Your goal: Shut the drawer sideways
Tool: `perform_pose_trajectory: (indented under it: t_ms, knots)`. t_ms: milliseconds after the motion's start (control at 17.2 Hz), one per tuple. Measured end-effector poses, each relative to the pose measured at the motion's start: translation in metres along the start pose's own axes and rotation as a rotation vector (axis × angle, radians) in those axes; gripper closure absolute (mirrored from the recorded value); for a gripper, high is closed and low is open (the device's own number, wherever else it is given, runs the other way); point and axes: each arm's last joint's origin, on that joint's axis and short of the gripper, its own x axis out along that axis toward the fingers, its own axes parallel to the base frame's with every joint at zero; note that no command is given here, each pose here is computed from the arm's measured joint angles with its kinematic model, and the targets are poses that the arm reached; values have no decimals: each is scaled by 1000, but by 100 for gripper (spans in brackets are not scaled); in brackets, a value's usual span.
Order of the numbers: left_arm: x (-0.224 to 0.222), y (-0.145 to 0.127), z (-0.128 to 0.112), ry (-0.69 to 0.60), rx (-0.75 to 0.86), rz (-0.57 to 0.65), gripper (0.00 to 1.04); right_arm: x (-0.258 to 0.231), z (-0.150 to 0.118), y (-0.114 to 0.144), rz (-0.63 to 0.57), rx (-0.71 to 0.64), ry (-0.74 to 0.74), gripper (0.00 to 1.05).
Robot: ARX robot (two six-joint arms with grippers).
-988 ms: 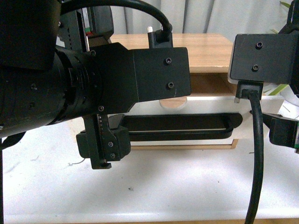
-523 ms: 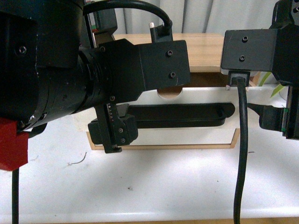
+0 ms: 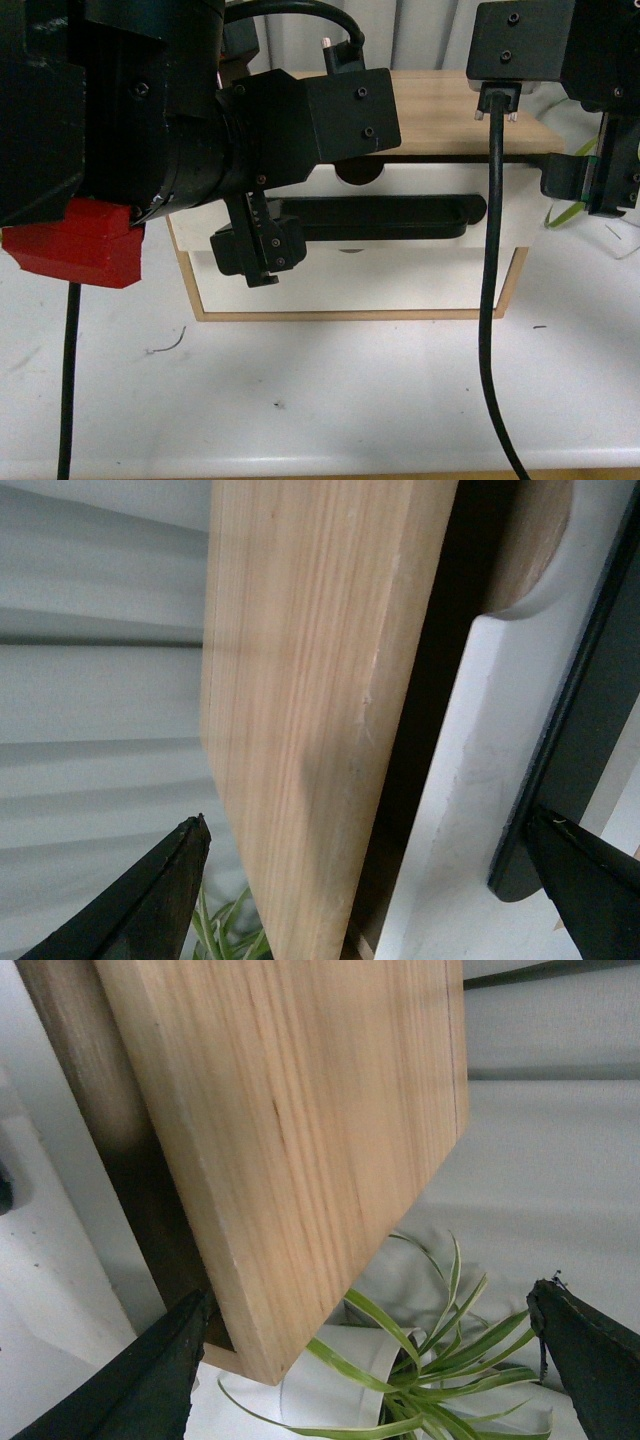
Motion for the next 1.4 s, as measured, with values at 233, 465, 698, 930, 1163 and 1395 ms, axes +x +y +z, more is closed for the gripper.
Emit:
perform_pose_trajectory:
  t_ms: [233,465,698,930,1163,1395]
  knots:
    - [10,-2,1,14,-6,13,7,2,0,-1,-6,2,-1,6]
    - [17,2,-1,33,-15,33,7,2,1,-1,-3,9,-3,6]
    - [22,3,2,53,-22,58,7,2,1,-3,2,9,0,6]
    - [22,1,6,57,-24,45,7,2,1,-3,10,19,-3,6]
    - [-10,32,7,-21,-235,16,7,-25,1,-3,-32,164,-95,6]
    - [-41,74,-13,-52,-620,10,7,-53,-12,-7,-137,446,-153,6]
